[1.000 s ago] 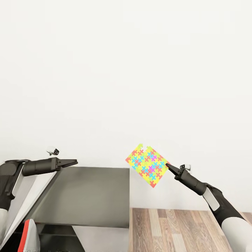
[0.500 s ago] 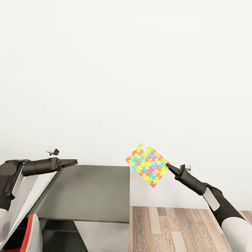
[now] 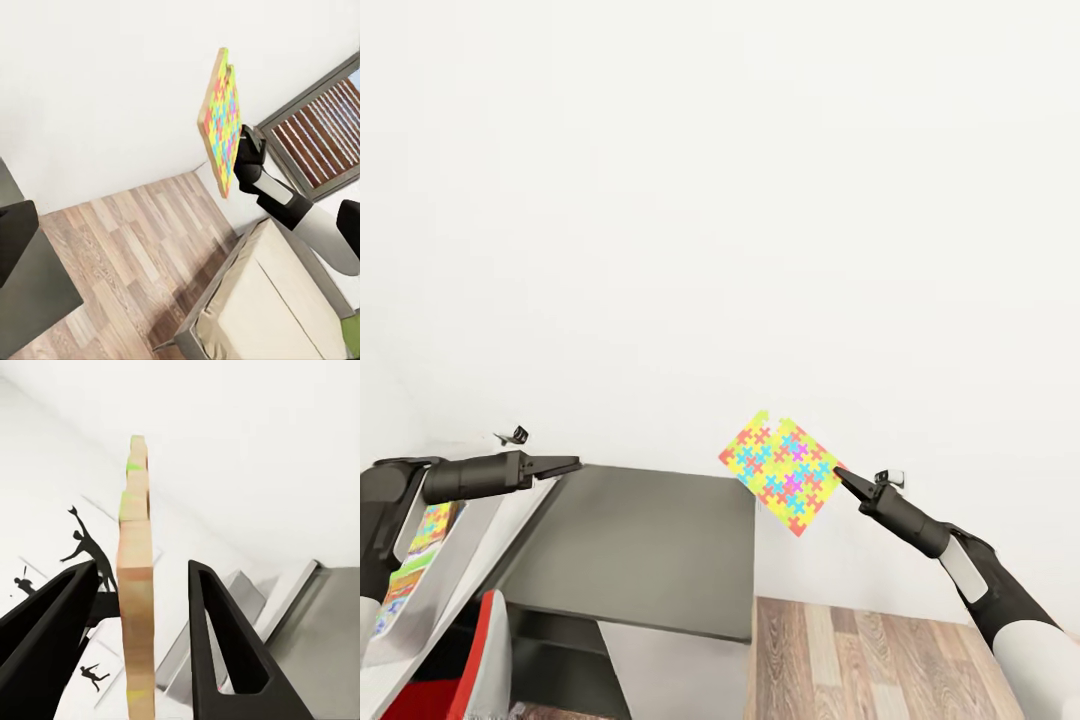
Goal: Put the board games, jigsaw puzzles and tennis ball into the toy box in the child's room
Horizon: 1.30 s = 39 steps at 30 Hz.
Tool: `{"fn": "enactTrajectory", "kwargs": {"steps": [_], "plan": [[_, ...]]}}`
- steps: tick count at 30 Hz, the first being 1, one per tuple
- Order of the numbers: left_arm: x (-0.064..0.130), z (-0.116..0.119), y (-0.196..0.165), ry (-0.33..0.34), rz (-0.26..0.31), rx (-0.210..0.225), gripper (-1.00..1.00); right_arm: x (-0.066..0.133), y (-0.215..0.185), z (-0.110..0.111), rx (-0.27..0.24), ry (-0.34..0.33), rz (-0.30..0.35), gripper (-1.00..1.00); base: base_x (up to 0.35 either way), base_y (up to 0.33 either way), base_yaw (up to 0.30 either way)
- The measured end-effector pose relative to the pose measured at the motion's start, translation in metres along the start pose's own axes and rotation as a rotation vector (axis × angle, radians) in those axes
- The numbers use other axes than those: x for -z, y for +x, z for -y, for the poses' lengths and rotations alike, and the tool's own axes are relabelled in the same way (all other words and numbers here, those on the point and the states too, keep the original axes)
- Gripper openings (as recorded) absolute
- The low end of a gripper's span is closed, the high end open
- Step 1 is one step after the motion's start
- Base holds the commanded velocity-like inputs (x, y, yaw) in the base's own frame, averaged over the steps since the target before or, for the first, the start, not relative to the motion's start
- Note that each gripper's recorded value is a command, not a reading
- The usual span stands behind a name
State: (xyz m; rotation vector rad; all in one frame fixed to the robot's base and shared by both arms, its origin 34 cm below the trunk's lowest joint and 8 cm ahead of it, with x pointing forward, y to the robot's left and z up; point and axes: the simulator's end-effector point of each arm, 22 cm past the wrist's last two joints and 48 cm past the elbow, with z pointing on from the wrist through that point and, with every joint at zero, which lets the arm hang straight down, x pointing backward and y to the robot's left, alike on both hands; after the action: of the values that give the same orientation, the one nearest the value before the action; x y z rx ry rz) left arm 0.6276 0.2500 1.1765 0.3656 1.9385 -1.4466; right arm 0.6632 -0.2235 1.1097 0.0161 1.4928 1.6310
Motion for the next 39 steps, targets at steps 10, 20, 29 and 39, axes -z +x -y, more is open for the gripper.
{"fn": "enactTrajectory", "kwargs": {"steps": [10,20,29,39], "plan": [[0.0,0.002,0.002,0.004,0.001,0.002,1.0,0.001,-0.002,-0.001,0.005,0.002,0.002,-1.0,-0.017,0.0,0.077],[0.001,0.004,0.001,0.005,0.003,-0.002,1.0,0.0,-0.003,-0.003,0.011,0.001,0.003,-1.0,-0.222,-0.003,0.159],[0.002,0.008,-0.001,0.006,0.006,-0.011,1.0,-0.001,-0.005,-0.008,0.02,-0.004,0.005,-1.0,-0.179,-0.066,0.234],[0.004,0.013,-0.003,0.005,0.009,-0.02,1.0,-0.002,-0.007,-0.013,0.029,-0.01,0.006,-1.0,-0.005,0.015,0.235]]}}
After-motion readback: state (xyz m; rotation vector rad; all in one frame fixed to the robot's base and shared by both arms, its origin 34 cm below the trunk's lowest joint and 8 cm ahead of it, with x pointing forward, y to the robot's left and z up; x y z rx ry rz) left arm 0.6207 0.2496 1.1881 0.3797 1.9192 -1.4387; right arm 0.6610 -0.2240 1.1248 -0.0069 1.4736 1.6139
